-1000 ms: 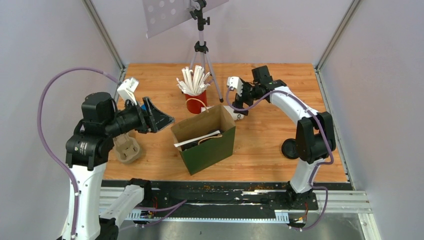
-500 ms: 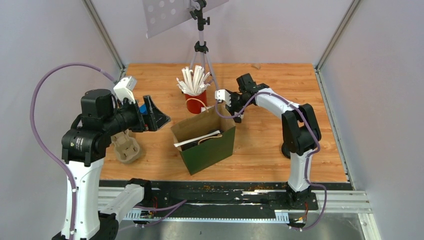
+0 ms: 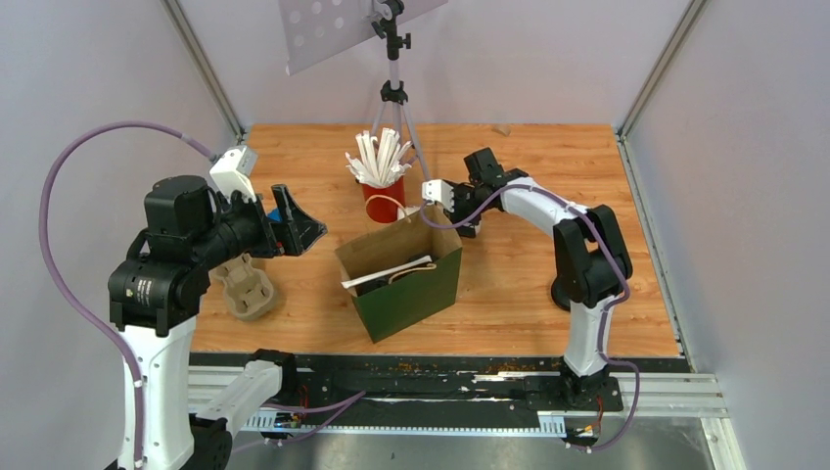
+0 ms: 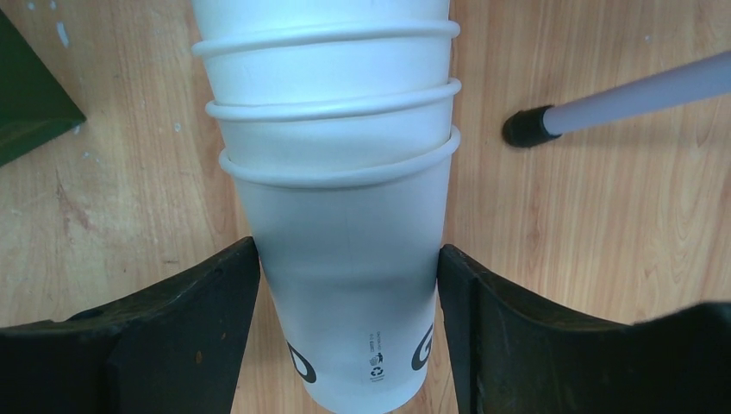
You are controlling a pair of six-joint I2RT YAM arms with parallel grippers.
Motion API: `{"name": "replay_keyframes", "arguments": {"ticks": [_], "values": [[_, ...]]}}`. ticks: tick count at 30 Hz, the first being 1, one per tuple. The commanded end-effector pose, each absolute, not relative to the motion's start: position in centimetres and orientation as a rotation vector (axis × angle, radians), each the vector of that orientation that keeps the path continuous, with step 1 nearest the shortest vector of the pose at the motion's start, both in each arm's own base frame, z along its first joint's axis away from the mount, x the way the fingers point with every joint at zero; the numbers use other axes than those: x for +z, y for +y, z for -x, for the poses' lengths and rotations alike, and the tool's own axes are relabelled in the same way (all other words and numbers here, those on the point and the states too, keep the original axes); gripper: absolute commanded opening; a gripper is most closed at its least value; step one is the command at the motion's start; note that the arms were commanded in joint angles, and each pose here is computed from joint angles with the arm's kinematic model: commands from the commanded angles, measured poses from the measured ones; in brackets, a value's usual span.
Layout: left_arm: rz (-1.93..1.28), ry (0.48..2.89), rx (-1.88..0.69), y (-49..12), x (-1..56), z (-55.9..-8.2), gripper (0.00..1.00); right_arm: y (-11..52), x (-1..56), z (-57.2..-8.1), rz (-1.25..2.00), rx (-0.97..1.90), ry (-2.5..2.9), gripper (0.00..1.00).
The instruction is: Pack the takeout coffee
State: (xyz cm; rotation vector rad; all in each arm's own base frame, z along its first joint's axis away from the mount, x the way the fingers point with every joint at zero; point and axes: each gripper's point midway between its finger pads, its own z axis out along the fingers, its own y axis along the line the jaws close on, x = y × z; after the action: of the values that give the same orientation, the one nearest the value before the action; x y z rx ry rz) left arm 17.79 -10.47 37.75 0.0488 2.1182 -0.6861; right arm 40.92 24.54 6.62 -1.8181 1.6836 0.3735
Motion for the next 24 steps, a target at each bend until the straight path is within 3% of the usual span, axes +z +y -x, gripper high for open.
{"name": "replay_keyframes", "arguments": {"ticks": [1,16,24], "values": [[-0.059,2.075,-0.654,-10.1,38.9,-17.8,1.00,21.1,6.9,-40.6,1.834,0.265,1.723,0.69],[-0.062,2.053,-0.657,-10.1,39.2,-17.5,1.00,9.4,9.2,-39.2,1.556,0.173,1.910,0.70],[-0.040,2.053,-0.692,-10.4,38.6,-17.4,1.00,9.8,10.8,-39.8,1.524,0.209,1.831,0.73]]}}
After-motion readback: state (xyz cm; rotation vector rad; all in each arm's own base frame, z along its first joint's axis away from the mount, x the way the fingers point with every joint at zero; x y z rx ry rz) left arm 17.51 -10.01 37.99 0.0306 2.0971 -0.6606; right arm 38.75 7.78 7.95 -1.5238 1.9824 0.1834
